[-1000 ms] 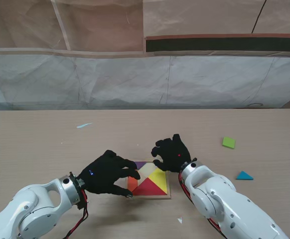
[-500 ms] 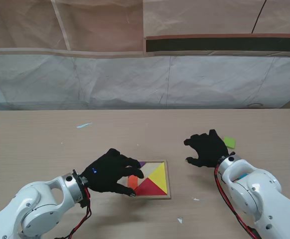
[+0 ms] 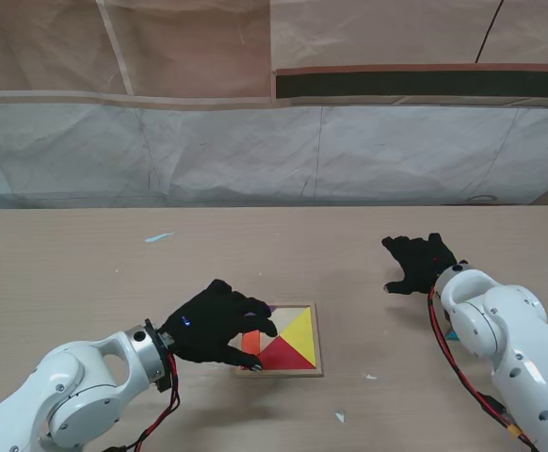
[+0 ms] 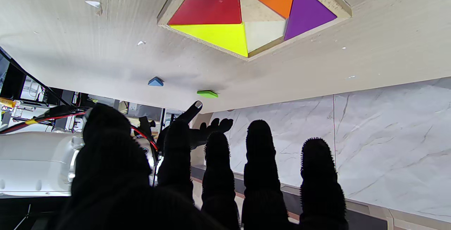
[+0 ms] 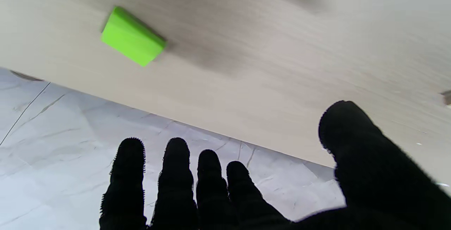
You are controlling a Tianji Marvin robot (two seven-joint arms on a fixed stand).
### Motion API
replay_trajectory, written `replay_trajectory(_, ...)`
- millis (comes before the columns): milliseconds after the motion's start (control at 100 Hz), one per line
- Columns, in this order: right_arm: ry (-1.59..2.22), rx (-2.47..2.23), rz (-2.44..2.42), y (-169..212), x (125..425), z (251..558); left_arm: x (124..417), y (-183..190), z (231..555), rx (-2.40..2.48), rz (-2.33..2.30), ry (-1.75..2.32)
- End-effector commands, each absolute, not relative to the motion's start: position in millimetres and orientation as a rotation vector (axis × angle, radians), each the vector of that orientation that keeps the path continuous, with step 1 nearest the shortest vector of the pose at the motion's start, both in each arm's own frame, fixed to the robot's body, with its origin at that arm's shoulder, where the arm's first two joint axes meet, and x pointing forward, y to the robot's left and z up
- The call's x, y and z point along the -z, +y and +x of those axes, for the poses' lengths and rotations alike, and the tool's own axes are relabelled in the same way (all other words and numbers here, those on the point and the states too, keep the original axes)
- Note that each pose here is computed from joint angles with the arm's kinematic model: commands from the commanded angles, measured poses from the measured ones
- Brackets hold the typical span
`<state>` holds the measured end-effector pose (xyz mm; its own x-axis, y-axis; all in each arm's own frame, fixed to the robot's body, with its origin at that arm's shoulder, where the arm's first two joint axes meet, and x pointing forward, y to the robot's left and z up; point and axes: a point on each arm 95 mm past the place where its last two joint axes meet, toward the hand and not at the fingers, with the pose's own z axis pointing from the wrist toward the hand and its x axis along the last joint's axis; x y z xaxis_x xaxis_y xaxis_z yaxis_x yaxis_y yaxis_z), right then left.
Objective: Assemble the tangram pieces into a square
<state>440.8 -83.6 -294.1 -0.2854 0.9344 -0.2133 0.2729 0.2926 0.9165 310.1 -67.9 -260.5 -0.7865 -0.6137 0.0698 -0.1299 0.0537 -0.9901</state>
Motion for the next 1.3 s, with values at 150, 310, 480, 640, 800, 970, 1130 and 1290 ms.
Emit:
replay_trajectory(150,1.691,-0.956,1.150,-109.0,302.0,460.3,259.4,-71.7,311.0,1.764,-0.752,1.980)
replay_trajectory(310,1.628,-0.950,1.185,-123.0,312.5,467.0,259.9,-72.3,312.6,1.759,-0.759,1.980)
replay_trajectory(480,1.605,-0.918,1.199,-136.8,321.0,468.2,260.5,-72.9,313.3,1.752,-0.774,1.981)
replay_trajectory(640,1.587,-0.888,1.225,-149.7,326.5,469.5,260.8,-73.3,313.0,1.748,-0.778,1.982)
replay_trajectory(800,1.571,-0.861,1.241,-162.4,331.6,472.7,261.3,-73.8,312.7,1.739,-0.785,1.986)
replay_trajectory(970,1.559,-0.848,1.245,-170.8,336.0,478.6,261.9,-75.4,313.1,1.734,-0.789,1.989)
replay_trajectory(1130,1.572,-0.839,1.262,-170.5,343.7,483.4,262.9,-77.5,314.0,1.732,-0.794,1.990)
replay_trajectory(1290,1.578,-0.836,1.283,-169.7,350.8,487.3,263.3,-78.3,314.4,1.725,-0.803,1.995)
